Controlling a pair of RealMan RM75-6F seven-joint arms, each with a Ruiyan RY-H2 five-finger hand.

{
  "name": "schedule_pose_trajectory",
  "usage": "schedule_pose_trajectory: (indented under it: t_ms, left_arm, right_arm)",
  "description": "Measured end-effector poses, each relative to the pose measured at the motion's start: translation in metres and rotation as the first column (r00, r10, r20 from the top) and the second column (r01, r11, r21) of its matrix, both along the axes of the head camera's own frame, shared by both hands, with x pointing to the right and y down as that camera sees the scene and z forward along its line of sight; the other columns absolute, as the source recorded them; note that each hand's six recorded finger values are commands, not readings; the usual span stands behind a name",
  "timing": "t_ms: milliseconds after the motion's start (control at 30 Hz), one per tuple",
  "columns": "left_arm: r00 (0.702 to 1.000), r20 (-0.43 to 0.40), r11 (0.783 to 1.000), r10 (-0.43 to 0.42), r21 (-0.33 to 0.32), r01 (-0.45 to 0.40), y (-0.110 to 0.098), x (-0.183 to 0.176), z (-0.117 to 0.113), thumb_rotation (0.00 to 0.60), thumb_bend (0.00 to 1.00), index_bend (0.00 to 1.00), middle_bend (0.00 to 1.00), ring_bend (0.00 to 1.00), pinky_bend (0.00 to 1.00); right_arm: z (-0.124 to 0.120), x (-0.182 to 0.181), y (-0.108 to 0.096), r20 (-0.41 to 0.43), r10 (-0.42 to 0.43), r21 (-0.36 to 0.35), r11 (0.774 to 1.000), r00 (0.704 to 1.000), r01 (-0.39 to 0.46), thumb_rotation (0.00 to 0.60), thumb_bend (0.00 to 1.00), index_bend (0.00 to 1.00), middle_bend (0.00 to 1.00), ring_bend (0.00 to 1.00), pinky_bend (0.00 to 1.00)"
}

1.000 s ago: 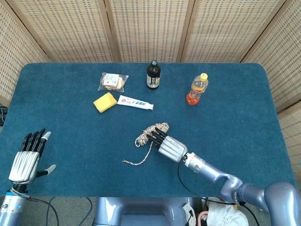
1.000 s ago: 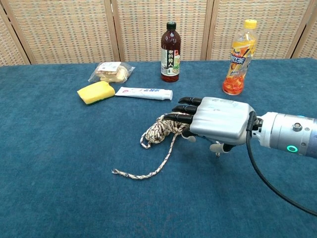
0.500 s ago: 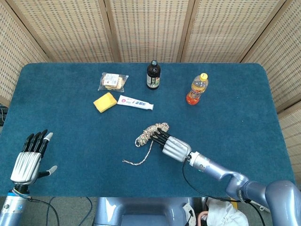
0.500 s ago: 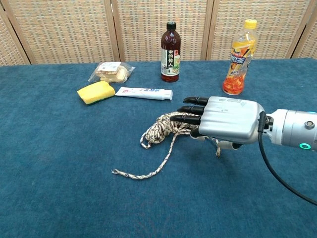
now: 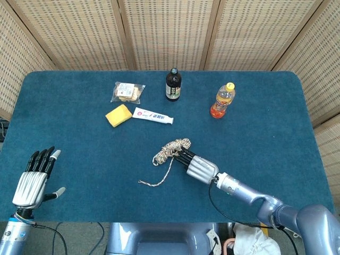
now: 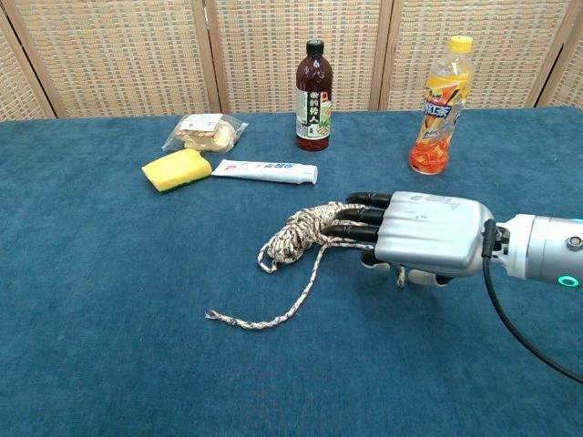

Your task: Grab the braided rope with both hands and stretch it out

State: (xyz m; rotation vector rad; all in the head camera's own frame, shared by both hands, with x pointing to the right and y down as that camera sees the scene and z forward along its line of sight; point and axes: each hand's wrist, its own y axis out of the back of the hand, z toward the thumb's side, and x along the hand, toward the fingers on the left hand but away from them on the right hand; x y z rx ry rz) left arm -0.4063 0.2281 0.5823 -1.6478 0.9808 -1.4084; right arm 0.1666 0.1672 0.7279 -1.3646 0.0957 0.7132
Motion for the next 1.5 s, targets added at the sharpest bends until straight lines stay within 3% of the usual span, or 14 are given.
schedule_pose_trajectory:
  t_ms: [233, 633, 1033, 1267, 1500]
  left_arm:
    - [1.000, -0.002, 1.000, -0.001, -0.002, 0.001, -0.0003, -0.0001, 0.0002, 0.600, 0.00, 0.00, 0.00, 0.00, 0.00]
    - [1.000, -0.003, 1.000, 0.003, -0.008, -0.004, 0.0003, 0.0013, 0.0014, 0.600, 0.00, 0.00, 0.00, 0.00, 0.00]
    - [1.000, -0.005, 1.000, 0.004, -0.008, -0.004, 0.0001, 0.0014, 0.0014, 0.600, 0.00, 0.00, 0.00, 0.00, 0.00]
    - [1.000, -0.003, 1.000, 0.006, -0.010, -0.006, 0.0004, 0.0020, 0.0021, 0.600, 0.00, 0.00, 0.00, 0.00, 0.00]
    - [1.000, -0.004, 1.000, 0.011, -0.009, -0.011, 0.0002, 0.0034, 0.0028, 0.600, 0.00, 0.00, 0.00, 0.00, 0.00]
  right_arm:
    - [0.0033, -0.0009, 0.0007, 0.006, 0.009, -0.009, 1.000, 1.000, -0.009, 0.600, 0.31, 0.53, 0.00, 0.00, 0.00]
    - [0.0054, -0.0028, 0.0008, 0.021, 0.024, -0.020, 1.000, 0.999, -0.023, 0.600, 0.35, 0.55, 0.00, 0.00, 0.00]
    - [0.0084, -0.0046, 0.0014, 0.023, 0.034, -0.029, 0.999, 0.999, -0.033, 0.600, 0.44, 0.59, 0.00, 0.00, 0.00]
    - [0.0094, -0.0067, 0.0027, 0.029, 0.037, -0.031, 0.999, 0.999, -0.037, 0.600, 0.56, 0.63, 0.00, 0.00, 0.00]
    - [0.0086, -0.0057, 0.0020, 0.041, 0.051, -0.032, 0.998, 0.998, -0.050, 0.600, 0.57, 0.66, 0.00, 0.00, 0.00]
